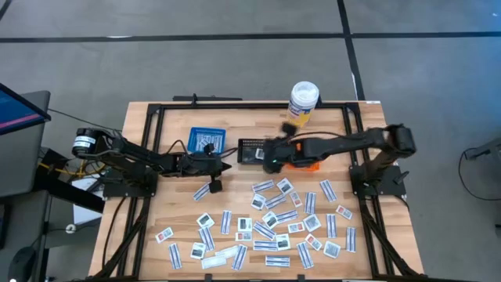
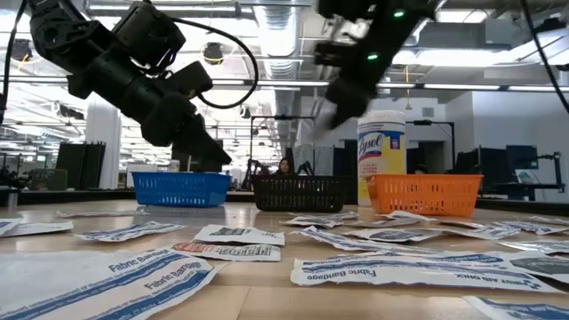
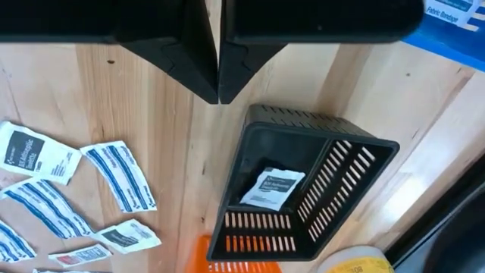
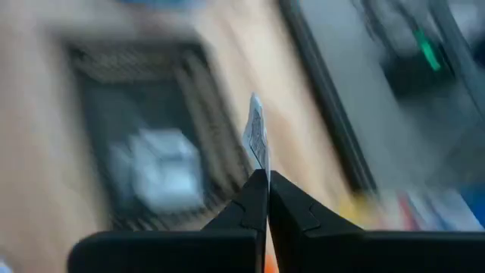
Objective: Pick & Place First Aid Supplies
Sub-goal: Put the ointment pack into the orange bin, then put the bandage into the blue container
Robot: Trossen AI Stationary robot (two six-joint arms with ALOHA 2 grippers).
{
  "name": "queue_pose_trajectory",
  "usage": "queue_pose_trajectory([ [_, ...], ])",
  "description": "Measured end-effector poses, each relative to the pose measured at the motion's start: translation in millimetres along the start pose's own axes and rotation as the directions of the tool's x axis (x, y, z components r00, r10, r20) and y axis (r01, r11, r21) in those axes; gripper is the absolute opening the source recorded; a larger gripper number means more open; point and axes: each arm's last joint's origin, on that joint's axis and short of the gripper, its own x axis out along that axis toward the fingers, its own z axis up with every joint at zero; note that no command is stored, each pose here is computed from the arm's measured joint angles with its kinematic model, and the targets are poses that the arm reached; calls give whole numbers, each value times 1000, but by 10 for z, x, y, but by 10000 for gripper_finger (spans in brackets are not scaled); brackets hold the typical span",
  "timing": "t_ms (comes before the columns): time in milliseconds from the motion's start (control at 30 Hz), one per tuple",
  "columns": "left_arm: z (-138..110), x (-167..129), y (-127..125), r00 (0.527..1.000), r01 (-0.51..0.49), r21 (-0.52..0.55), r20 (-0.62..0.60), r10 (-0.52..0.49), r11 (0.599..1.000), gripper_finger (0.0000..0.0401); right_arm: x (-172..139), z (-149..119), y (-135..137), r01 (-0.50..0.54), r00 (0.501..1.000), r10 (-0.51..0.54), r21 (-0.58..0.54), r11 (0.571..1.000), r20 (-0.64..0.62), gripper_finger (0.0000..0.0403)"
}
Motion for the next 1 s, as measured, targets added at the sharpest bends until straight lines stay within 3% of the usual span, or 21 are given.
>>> queue_pose_trajectory([
  [200,2,-3,-28,998,67,-3,4,-67,998,10,-128,-484,-242,75,954,-10,207,975,-298,0],
  [400,11,-6,-51,990,137,-2,14,-137,991,9,-6,-791,-157,90,913,-10,177,980,-407,1],
  [800,41,-6,-47,990,137,5,42,-137,991,8,-63,-750,168,8,944,40,141,990,-329,77],
  [1000,47,-6,-47,989,136,19,49,-137,990,11,-248,-496,186,33,980,-3,150,988,-200,100],
])
